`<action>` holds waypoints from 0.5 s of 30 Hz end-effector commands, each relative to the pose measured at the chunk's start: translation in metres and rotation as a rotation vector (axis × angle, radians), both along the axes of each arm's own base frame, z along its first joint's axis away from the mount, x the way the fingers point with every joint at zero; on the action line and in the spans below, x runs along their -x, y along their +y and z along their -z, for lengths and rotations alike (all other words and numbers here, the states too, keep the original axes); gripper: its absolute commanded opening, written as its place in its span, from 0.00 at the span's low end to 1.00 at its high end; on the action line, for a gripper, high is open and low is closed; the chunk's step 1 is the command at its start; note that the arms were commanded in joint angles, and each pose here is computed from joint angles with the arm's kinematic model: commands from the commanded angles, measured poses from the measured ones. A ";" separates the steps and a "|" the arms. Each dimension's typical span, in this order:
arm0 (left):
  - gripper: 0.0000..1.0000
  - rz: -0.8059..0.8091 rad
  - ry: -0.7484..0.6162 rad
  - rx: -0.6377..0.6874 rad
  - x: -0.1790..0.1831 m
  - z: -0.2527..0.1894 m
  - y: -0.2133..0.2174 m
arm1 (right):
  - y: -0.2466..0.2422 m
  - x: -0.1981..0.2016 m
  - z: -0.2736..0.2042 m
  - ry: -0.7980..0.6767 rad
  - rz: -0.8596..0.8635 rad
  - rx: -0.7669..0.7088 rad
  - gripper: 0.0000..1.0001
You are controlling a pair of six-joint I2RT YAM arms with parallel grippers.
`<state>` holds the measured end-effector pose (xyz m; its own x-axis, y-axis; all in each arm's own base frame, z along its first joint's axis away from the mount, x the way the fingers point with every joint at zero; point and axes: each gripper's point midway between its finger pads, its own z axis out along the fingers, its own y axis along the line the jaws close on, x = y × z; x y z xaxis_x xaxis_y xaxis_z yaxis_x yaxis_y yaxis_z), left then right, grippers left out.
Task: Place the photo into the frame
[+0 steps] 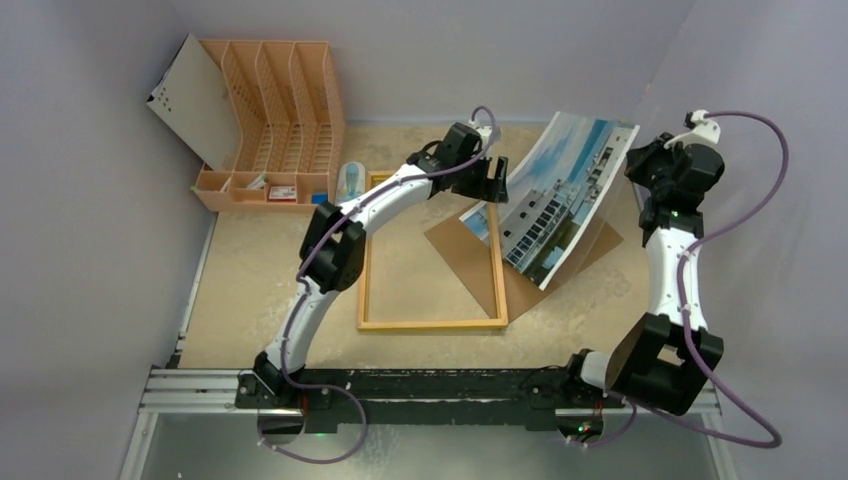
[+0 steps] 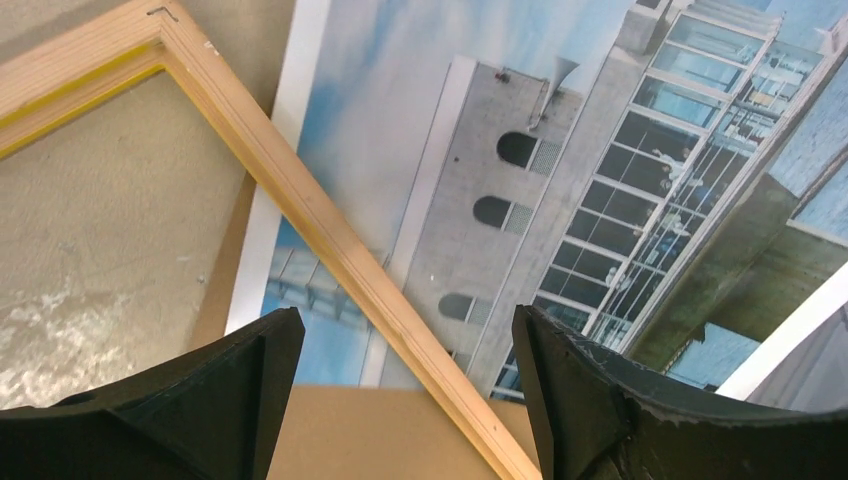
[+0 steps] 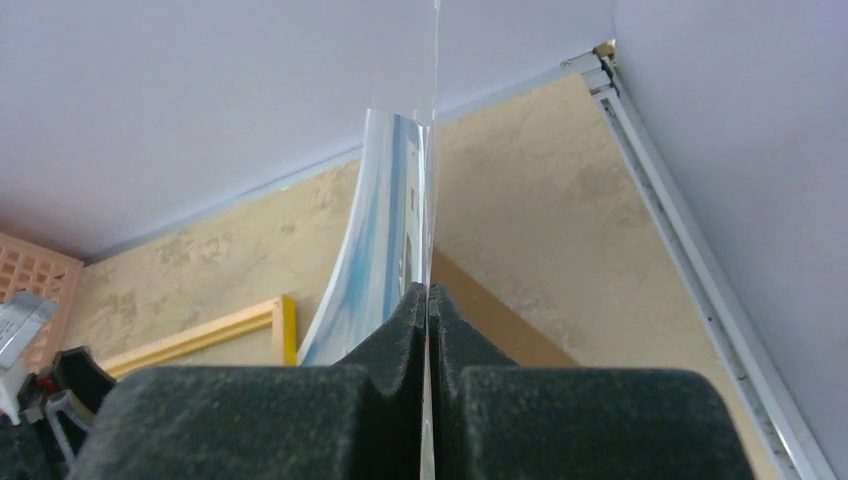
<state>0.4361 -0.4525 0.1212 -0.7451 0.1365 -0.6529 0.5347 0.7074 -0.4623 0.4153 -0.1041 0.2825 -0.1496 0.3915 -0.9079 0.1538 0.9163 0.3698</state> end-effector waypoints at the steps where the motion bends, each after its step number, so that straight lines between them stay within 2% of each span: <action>1: 0.81 -0.009 -0.083 0.005 0.005 -0.051 0.011 | -0.010 0.011 -0.039 -0.059 0.064 0.078 0.00; 10: 0.81 -0.153 -0.115 -0.049 -0.006 -0.077 0.034 | -0.018 0.022 -0.082 -0.125 0.137 0.109 0.00; 15: 0.81 -0.225 -0.144 -0.072 -0.004 -0.091 0.053 | -0.006 0.018 -0.106 -0.160 0.132 0.130 0.00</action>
